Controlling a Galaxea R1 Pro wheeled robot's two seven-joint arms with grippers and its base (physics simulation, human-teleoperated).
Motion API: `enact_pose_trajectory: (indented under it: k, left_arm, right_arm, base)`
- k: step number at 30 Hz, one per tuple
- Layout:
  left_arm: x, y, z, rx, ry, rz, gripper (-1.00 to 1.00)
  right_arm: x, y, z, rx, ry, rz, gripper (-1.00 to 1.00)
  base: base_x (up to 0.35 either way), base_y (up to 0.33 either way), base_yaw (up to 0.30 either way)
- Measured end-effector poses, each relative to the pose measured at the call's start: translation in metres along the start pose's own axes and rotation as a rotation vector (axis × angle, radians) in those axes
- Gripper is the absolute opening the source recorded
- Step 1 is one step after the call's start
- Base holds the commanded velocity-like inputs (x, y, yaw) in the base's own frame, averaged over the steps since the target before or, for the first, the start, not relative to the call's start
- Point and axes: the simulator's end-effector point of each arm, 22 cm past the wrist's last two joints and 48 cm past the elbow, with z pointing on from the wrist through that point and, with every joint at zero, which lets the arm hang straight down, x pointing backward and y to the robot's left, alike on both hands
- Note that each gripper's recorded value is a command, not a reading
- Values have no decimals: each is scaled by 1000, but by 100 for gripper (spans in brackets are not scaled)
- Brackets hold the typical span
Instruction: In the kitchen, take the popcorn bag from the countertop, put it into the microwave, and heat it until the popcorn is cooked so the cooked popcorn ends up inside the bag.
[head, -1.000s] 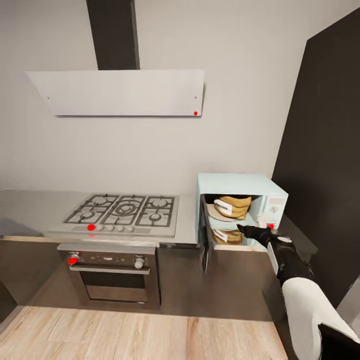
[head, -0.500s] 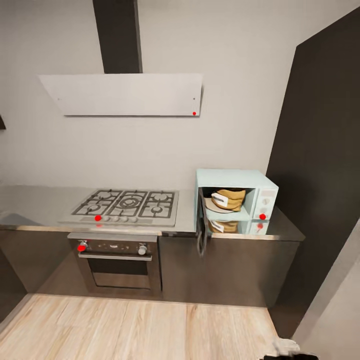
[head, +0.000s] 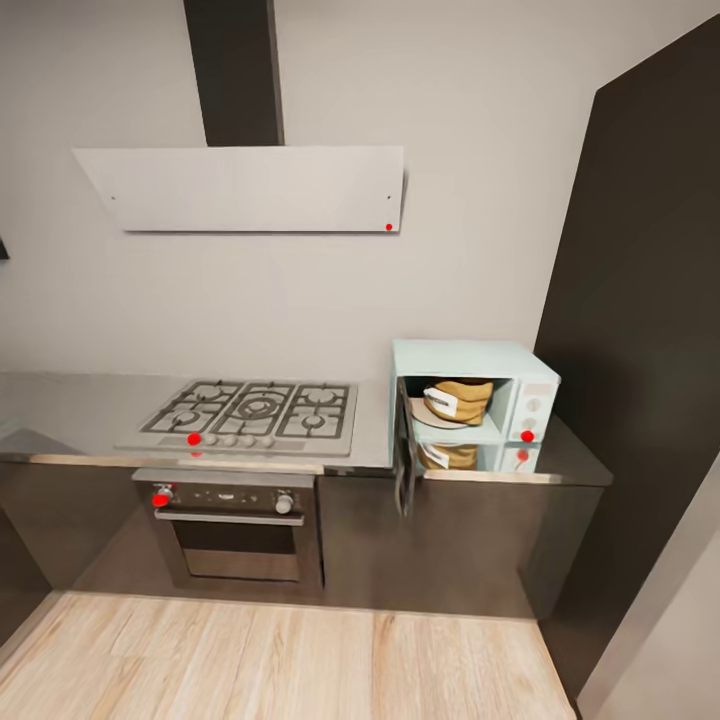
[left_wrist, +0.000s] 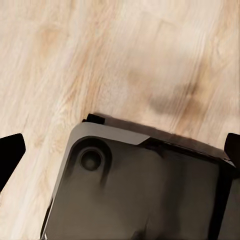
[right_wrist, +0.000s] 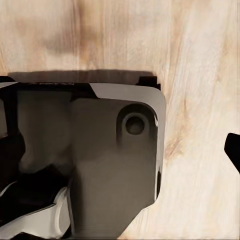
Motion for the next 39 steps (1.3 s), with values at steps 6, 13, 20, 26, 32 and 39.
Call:
enact_pose_trajectory:
  k: [6,13,20,26,32,39]
  left_arm:
    - [-5,-4,0,11,29,10,100]
    - [-68,-29,-5,61,-76,11,100]
    - [-64,-30,-5,63,-64,9,100]
    - [-71,-30,-5,65,-79,11,100]
    - [-167,-61,-32,130,-272,22,100]
    - [-453,-213,-222,434,-688,69,100]
  right_arm:
    - [49,-24,4,124,61,7,100]
    - [74,-28,5,150,93,10,100]
    - [74,-29,5,151,93,10,100]
    - [74,-29,5,152,94,9,100]
    - [74,-29,5,152,92,9,100]
    - [64,-39,4,196,51,-1,100]
  base:
    - [318,0,0]
    - [322,0,0]
    - [279,0,0]
    - [19,0,0]
    - [0,0,0]
    - [0,0,0]
